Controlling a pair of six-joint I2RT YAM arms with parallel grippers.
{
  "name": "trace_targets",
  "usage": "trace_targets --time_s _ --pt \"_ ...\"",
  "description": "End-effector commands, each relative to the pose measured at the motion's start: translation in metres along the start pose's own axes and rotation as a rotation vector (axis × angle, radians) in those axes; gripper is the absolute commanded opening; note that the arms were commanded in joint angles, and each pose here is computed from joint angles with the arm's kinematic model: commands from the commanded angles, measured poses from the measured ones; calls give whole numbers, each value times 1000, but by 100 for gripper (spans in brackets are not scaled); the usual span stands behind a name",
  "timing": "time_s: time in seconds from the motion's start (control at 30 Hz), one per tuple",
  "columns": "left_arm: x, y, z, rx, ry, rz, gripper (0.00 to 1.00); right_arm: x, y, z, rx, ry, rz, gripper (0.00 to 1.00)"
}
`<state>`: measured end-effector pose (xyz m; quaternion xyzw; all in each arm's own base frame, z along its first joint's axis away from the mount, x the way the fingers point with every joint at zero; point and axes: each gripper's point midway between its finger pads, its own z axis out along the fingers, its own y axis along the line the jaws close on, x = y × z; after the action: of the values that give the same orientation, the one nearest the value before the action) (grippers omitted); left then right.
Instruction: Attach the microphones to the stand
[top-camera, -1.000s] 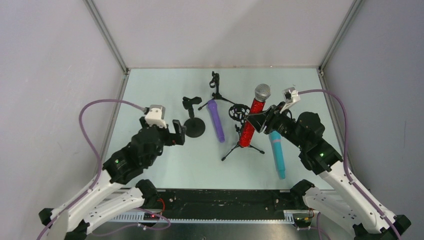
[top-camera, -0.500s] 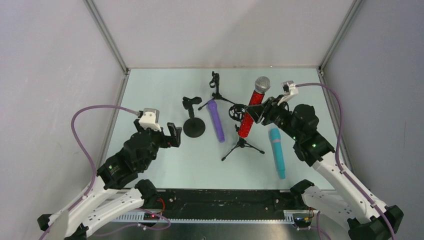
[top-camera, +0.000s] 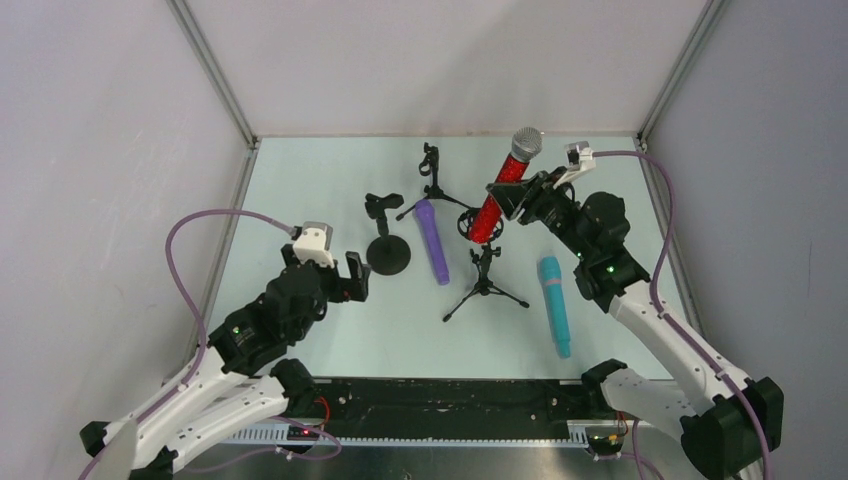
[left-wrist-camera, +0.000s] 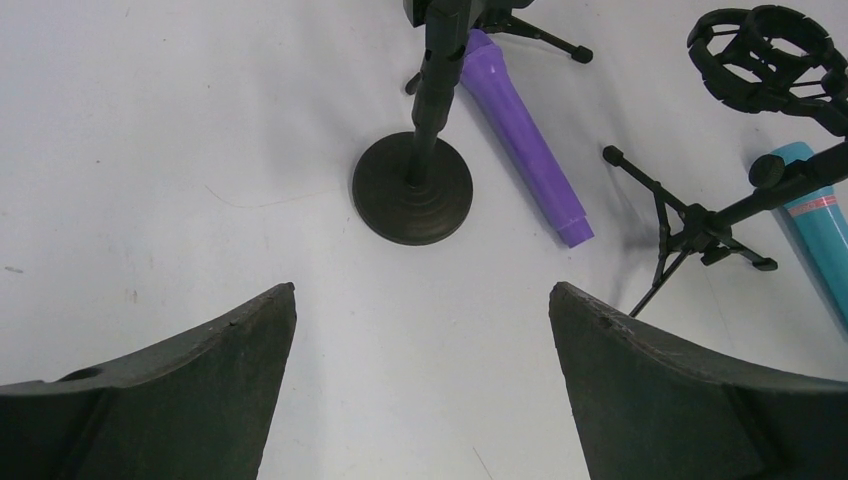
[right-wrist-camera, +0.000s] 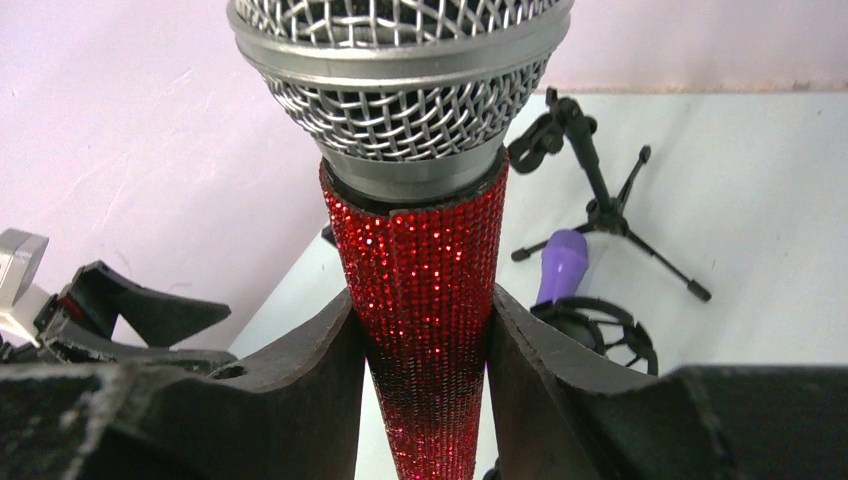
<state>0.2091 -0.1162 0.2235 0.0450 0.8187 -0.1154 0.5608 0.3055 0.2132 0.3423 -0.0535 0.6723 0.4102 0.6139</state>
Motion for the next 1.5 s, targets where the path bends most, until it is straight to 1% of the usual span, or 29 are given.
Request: trace_targets --time_s 0.0,0.23,0.4,0.43,0.67,0.83,0.9,1.17,1.47 --pt "-6 -1 2 -4 -14 -10 100 -50 18 11 -82 -174 -58 2" --pt "-7 -1 5 -13 -3 43 100 -65 14 28 -79 -185 -136 4" --pt "-10 2 4 -25 -1 85 100 -57 5 44 -63 -131 -166 4" --pt "-11 5 4 -36 0 101 100 -53 1 48 -55 -112 -173 3" --pt "-15 25 -6 -105 -12 178 100 -61 -2 53 -43 -133 -245 0" --pt "-10 43 -15 -150 -7 245 100 -60 11 52 -107 -127 -334 0" --pt "-5 46 -15 -159 -2 246 100 -57 12 53 -116 -120 -359 0" --pt "-4 45 -19 -136 -15 227 100 -46 20 50 -129 -96 -468 0" --pt "-3 45 -16 -146 -1 236 100 -28 19 54 -128 -98 -491 0"
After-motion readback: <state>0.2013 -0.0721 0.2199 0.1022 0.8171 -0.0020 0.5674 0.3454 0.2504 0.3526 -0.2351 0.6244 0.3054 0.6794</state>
